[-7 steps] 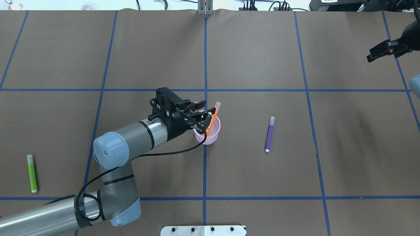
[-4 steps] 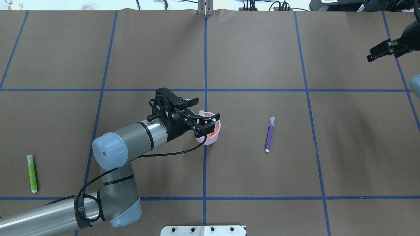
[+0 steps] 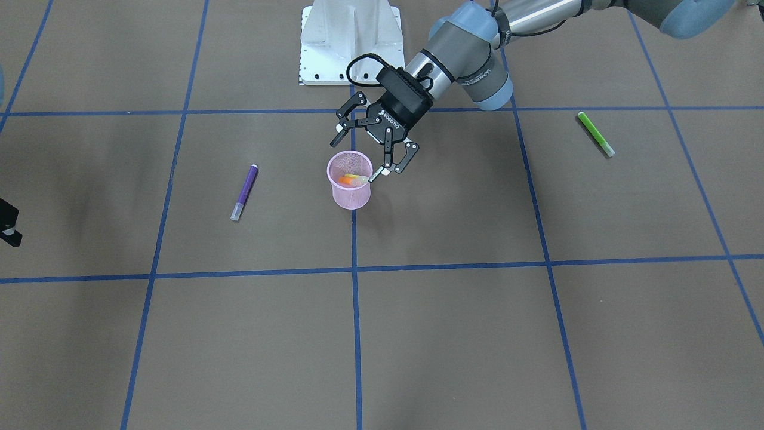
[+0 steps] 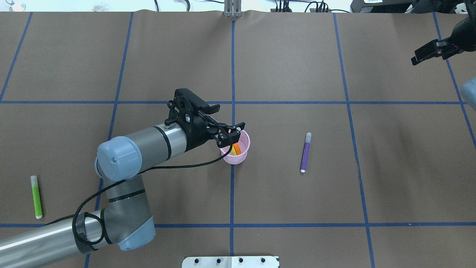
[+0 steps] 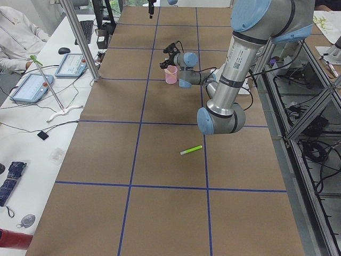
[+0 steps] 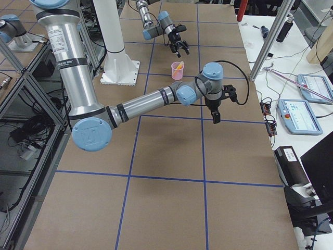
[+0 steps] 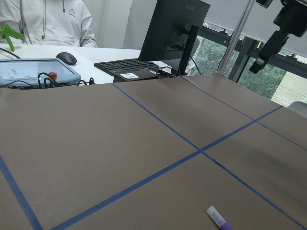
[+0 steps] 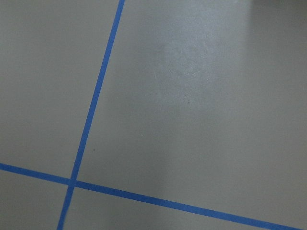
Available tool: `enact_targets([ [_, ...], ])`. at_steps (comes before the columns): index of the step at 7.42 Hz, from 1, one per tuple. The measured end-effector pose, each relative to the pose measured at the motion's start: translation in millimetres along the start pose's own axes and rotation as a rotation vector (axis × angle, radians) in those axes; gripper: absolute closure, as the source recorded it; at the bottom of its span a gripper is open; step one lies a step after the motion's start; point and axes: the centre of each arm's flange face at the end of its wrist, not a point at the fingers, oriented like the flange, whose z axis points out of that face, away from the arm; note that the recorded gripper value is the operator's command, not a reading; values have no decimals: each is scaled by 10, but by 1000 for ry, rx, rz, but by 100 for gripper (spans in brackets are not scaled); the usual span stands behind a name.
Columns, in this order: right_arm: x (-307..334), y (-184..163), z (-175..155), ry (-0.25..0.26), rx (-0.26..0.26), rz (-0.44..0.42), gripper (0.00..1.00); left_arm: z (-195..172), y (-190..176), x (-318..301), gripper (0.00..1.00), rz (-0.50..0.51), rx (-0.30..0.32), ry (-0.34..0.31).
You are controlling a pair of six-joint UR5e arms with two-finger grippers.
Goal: Collect pens into pen holder
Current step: 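Withdraw the left gripper while the right gripper moves to the purple marker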
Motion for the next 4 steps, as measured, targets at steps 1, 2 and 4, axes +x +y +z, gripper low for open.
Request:
enact_targets([
  [1, -58, -23, -33, -7, 7, -5, 0, -37, -187, -182, 0, 13, -101, -57],
  [2, -177, -23, -53, -18, 11, 15, 0, -123, -391, -426, 1, 14, -229, -115],
  [4, -780, 61, -16, -60, 15, 136, 0, -471, -828, -943, 1, -12, -473, -201],
])
